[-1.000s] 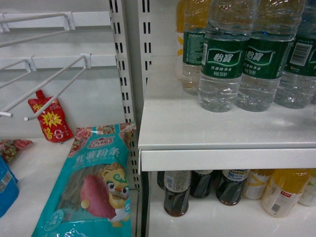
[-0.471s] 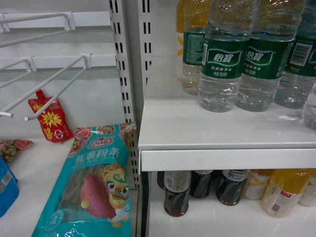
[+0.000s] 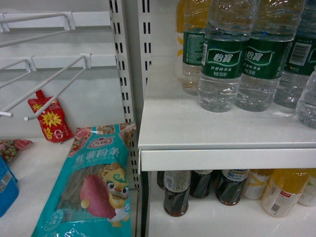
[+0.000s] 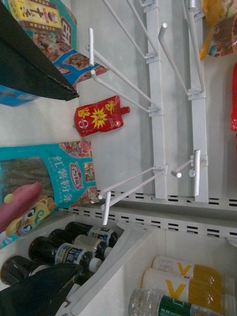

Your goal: Move water from second to third shelf

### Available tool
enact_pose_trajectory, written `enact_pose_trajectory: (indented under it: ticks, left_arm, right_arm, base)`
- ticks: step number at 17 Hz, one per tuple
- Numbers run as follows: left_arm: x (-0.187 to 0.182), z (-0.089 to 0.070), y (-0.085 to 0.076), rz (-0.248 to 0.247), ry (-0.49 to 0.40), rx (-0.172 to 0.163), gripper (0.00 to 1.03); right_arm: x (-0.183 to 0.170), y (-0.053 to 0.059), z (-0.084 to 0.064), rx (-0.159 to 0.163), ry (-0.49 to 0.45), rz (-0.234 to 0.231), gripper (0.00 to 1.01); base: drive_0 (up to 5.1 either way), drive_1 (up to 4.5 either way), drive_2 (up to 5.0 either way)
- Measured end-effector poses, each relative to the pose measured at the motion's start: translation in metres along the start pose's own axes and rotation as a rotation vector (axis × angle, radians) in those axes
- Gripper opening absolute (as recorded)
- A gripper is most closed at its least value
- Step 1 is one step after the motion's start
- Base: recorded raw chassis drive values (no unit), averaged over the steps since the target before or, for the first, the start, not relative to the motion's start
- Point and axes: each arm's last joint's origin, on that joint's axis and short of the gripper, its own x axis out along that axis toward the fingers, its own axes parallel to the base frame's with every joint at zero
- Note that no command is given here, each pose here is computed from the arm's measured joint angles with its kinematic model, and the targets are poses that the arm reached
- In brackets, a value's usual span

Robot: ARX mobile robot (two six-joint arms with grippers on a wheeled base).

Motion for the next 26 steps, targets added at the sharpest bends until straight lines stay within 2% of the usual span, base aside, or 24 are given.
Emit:
enact_pose_trajectory:
  ticks: [5, 7, 8, 10, 12, 14, 17, 20, 21, 22, 23, 26]
  left_arm:
    - [0.000, 0.000, 0.000, 0.000, 0.000, 0.000, 0.98]
    - [0.000, 0.000, 0.000, 0.000, 0.000, 0.000, 0.98]
    - [0.000, 0.000, 0.000, 0.000, 0.000, 0.000, 0.98]
    - [0.000, 0.000, 0.000, 0.000, 0.000, 0.000, 0.98]
    - [0.000, 0.000, 0.000, 0.000, 0.000, 0.000, 0.98]
    - [0.000, 0.000, 0.000, 0.000, 0.000, 0.000, 0.98]
    - [0.000, 0.000, 0.000, 0.000, 0.000, 0.000, 0.98]
    - [0.000, 0.000, 0.000, 0.000, 0.000, 0.000, 0.98]
    - [0.000, 0.000, 0.000, 0.000, 0.000, 0.000, 0.98]
    - [0.000, 0.000, 0.000, 0.000, 0.000, 0.000, 0.98]
    - [0.000, 0.000, 0.000, 0.000, 0.000, 0.000, 0.98]
    - [0.000, 0.000, 0.000, 0.000, 0.000, 0.000, 0.98]
  right_arm:
    - [0.001, 0.000, 0.000, 0.001, -0.005, 0.001, 0.40]
    - [0.001, 0.001, 0.000, 0.000, -0.004, 0.003, 0.55]
    - [0.000, 0.002, 0.000, -0.001, -0.008, 0.010, 0.68]
    - [0.000, 0.003, 0.004, 0.003, -0.033, 0.020, 0.86]
    - [0.000, 0.003, 0.004, 0.003, -0.033, 0.021, 1.00]
    - [0.000, 0.003, 0.004, 0.003, -0.032, 0.026, 0.98]
    - [0.000, 0.004, 0.005, -0.015, -0.041, 0.033, 0.98]
    - [-0.005, 0.006, 0.010, -0.053, -0.062, 0.042, 0.98]
    - [-0.014, 0.008, 0.014, -0.076, -0.083, 0.051, 0.98]
    - [-0.027, 0.008, 0.007, -0.111, -0.076, 0.047, 0.98]
    - [-0.044, 0.003, 0.007, -0.122, -0.102, 0.033, 0.98]
    - [-0.057, 0.001, 0.008, -0.123, -0.112, 0.030, 0.98]
  base:
    - [0.0, 0.00, 0.0]
    - [0.0, 0.00, 0.0]
    - [0.0, 0.00, 0.0]
    - [0.0, 0.00, 0.0]
    - [0.0, 0.00, 0.0]
    - [0.0, 0.00, 0.0]
    - [0.0, 0.00, 0.0]
    - [0.0, 0.00, 0.0]
    - [0.0, 0.00, 0.0]
    - [0.0, 0.00, 0.0]
    - [0.0, 0.00, 0.0]
    - [0.0, 0.00, 0.0]
